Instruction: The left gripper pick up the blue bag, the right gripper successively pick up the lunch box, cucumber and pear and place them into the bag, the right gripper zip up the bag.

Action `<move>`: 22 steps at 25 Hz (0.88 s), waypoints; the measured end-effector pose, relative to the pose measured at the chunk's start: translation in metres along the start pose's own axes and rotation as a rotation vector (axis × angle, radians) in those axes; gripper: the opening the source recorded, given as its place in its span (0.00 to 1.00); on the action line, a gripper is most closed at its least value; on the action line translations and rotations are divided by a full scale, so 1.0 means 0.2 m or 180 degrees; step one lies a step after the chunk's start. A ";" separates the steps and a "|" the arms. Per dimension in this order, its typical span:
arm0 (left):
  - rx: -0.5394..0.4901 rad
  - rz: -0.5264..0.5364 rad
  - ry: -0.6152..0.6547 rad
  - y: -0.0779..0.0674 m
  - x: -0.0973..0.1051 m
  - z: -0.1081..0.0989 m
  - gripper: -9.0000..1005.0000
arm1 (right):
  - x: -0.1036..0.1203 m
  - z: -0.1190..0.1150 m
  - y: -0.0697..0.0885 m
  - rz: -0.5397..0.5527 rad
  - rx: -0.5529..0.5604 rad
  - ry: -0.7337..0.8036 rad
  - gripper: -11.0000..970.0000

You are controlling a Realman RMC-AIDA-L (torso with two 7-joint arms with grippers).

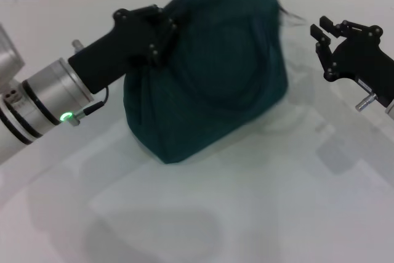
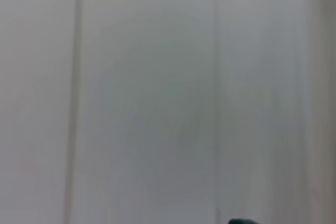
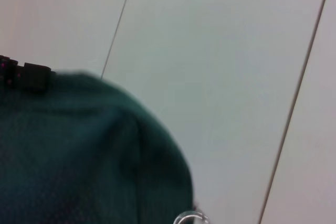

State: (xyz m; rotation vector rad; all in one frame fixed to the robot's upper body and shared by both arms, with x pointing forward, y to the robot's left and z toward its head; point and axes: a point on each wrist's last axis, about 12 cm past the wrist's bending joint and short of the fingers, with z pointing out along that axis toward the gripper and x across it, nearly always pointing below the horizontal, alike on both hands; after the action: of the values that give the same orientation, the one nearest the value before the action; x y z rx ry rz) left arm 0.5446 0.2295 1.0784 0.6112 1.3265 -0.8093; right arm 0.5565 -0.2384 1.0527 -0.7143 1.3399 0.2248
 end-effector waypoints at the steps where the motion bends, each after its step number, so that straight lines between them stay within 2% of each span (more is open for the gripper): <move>1: -0.0091 -0.0048 -0.0057 0.01 0.00 -0.01 0.08 | 0.00 0.00 0.00 0.0026 -0.0003 -0.0003 0.17; 3: -0.0235 -0.0144 -0.0143 0.01 0.01 -0.03 0.08 | 0.00 0.01 0.00 0.0062 -0.0003 0.0001 0.18; 7: -0.0286 -0.0243 -0.0221 0.00 0.02 -0.05 0.22 | -0.01 0.00 -0.03 0.0155 0.0094 -0.0041 0.25; 14: -0.0237 -0.0031 -0.0289 -0.06 0.05 -0.10 0.45 | -0.06 -0.02 -0.06 0.0437 0.0079 -0.0349 0.42; 19: -0.0267 0.0101 -0.0508 -0.12 0.06 -0.15 0.64 | -0.12 -0.04 -0.02 0.0488 -0.0084 -0.0692 0.60; 22: -0.0269 0.0142 -0.0622 -0.16 0.06 -0.18 0.71 | -0.15 -0.04 0.04 0.0558 -0.0441 -0.0816 0.74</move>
State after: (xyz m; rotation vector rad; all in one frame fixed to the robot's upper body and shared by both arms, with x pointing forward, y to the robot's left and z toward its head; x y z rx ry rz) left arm 0.4982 0.2378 1.0618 0.4806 1.1586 -0.7530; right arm 0.5389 -0.2300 1.0788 -0.6590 1.1485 0.5364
